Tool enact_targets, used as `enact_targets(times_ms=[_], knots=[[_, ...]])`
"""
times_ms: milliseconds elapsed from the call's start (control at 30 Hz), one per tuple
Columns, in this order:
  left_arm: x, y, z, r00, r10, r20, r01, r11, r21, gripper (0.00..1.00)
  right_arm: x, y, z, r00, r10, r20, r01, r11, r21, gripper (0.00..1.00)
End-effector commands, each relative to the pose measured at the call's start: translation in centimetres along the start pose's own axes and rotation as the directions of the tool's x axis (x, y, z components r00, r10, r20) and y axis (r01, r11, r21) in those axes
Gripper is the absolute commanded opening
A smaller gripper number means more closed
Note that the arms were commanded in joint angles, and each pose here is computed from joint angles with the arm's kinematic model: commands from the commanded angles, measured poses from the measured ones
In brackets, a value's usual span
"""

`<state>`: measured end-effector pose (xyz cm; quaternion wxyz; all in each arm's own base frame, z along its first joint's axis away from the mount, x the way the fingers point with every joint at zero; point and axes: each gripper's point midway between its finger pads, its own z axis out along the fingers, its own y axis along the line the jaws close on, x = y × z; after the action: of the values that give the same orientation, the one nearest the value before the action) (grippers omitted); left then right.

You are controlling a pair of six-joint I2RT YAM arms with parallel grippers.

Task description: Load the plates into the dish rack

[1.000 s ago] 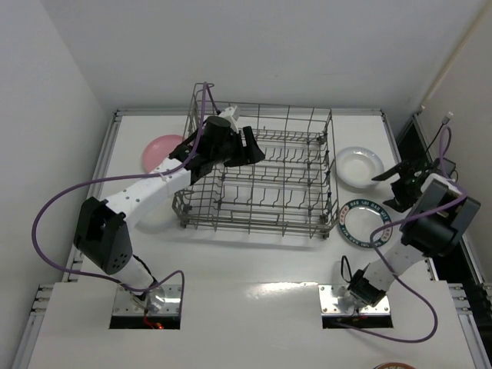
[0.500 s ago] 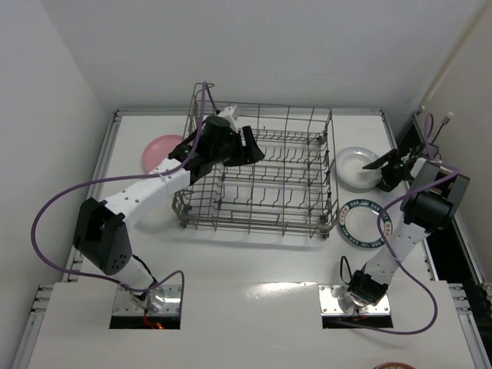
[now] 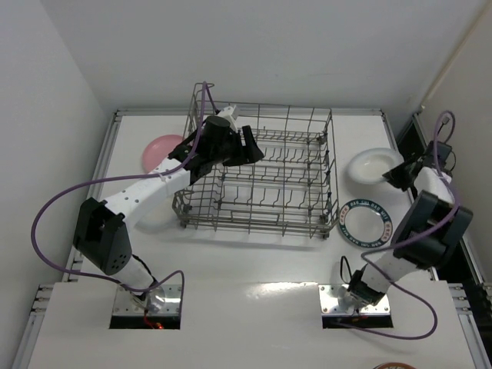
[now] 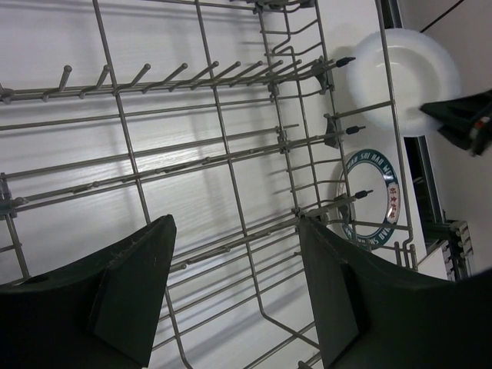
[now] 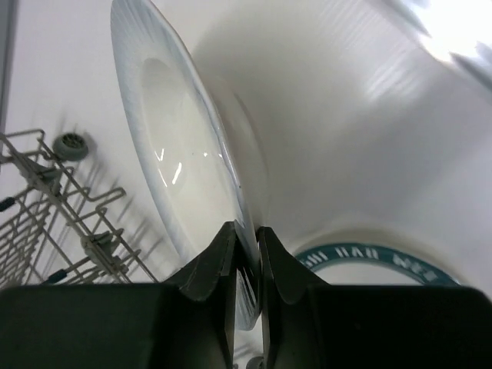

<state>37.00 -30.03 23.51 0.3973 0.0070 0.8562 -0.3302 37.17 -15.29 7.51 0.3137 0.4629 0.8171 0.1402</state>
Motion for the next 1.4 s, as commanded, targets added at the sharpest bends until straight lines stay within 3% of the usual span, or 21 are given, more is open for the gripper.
enact_targets(times_ms=[0,100,233,400,633,1033,1367], knots=[[-2.5,-1.8,-1.8,0.997,0.017,0.074,-0.02,0.999,0.045,0.62,-6.0,4.2,-8.5,0.933,-0.029,0.358,0.025,1.0,0.014,0.0],[-2.5,-1.8,-1.8,0.997,0.017,0.074,-0.02,0.999,0.045,0.62,-7.6,6.4,-14.7,0.846,-0.046,0.532,0.034,0.999,0.032,0.0],[-2.6,-2.1,-2.1,0.997,0.017,0.076,-0.022,0.998,0.058,0.62,-7.4,9.7,-19.7,0.768,-0.082,0.636,0.111,0.994,-0.006,0.0],[-2.5,-2.3,-2.2,0.997,0.018,0.071,-0.022,0.998,0.065,0.62,-5.2,17.5,-21.2,0.729,-0.188,0.658,0.325,0.942,-0.09,0.0],[-2.5,-1.9,-2.1,0.997,0.016,0.073,-0.02,0.999,0.044,0.62,0.6,23.3,-18.9,0.677,-0.405,0.615,0.476,0.878,0.053,0.0],[-2.0,-1.9,-1.8,0.998,0.017,0.054,-0.019,0.998,0.055,0.62,8.5,21.7,-18.9,0.567,-0.62,0.542,0.535,0.778,0.33,0.0],[-1.7,-1.9,-1.6,0.999,0.016,0.04,-0.019,0.998,0.058,0.62,13.4,17.3,-17.7,0.568,-0.706,0.423,0.573,0.708,0.413,0.0]])
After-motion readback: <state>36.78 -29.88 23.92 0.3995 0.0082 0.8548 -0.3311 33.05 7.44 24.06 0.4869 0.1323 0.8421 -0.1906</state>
